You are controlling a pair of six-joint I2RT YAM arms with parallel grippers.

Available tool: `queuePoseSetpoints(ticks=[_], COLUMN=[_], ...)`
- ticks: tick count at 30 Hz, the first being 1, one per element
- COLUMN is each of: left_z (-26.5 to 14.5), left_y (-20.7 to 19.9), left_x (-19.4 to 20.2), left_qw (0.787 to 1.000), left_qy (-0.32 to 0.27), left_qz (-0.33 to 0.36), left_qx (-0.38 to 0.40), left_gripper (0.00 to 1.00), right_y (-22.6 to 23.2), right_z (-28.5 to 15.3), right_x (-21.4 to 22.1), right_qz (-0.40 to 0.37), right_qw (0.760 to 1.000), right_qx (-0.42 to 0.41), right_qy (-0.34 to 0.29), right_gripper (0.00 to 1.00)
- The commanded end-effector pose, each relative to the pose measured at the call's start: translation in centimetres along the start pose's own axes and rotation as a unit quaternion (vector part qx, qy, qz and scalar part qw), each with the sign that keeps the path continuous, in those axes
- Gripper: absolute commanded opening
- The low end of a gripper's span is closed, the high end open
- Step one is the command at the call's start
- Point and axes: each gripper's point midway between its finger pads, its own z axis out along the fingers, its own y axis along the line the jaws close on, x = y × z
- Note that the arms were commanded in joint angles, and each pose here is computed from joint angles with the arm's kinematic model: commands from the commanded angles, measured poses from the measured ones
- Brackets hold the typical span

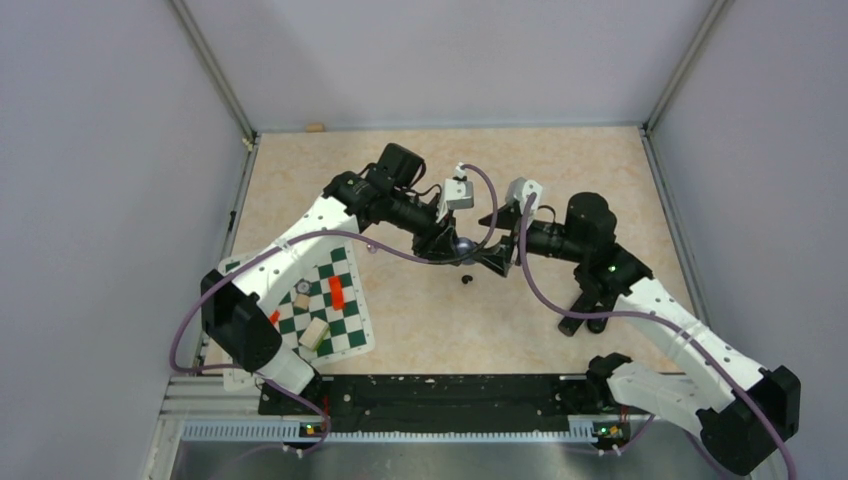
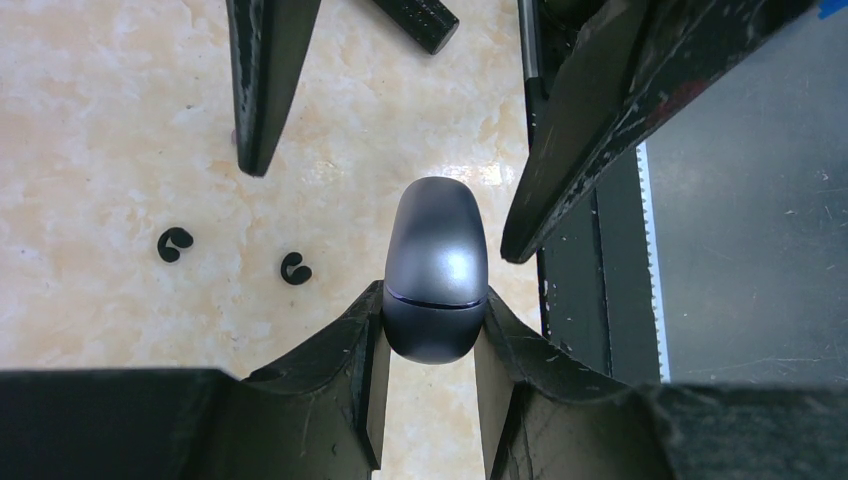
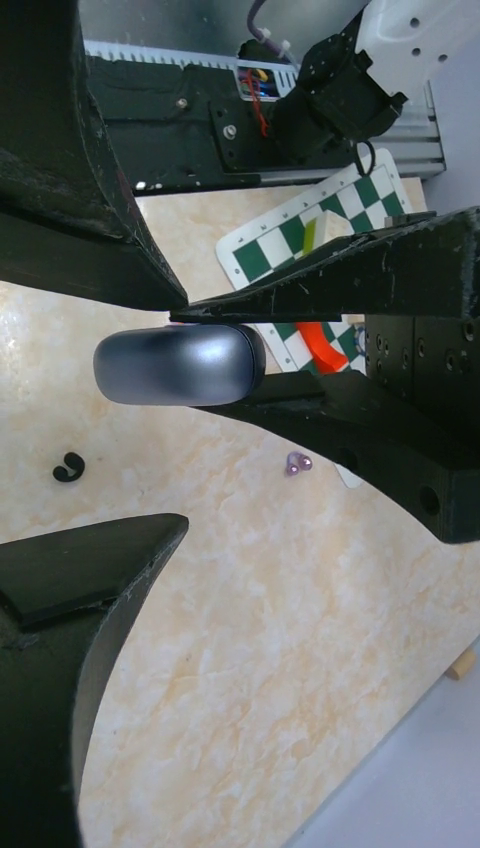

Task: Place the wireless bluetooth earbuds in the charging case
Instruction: Open the charging case to the charging case.

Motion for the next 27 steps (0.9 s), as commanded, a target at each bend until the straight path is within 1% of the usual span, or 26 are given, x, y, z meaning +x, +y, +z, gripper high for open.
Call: queuePoseSetpoints(ticks=[1, 4, 15, 27], left_z=[-0.1, -0.2, -0.3, -0.6], left_y=[-0.6, -0.7, -0.9, -1.1], left_x=[-1.3, -1.1, -1.1, -1.2], left_qw=[1.0, 1.0, 1.0, 1.0], left_qy=[-0.013, -0.012, -0.013, -0.015], left_qz=[0.013, 0.013, 0.018, 0.023], left_qx=[0.014, 0.013, 0.012, 0.009], left_gripper=[0.0, 0.0, 0.0, 0.0], right_y=[0.4, -0.4, -2.8, -4.1], right_z=[0.8, 0.8, -0.9, -2.2], right_x=[0.3, 0.5, -1.3, -2.1], right_qz=[-0.015, -0.016, -0.056, -0.073], right_qw=[1.0, 1.0, 0.994, 0.989], right_qx=[-0.013, 0.009, 0.089, 0.128], right_qy=[0.006, 0.01, -0.008, -0.015], right_gripper=[0.73, 0.73, 0.73, 0.73])
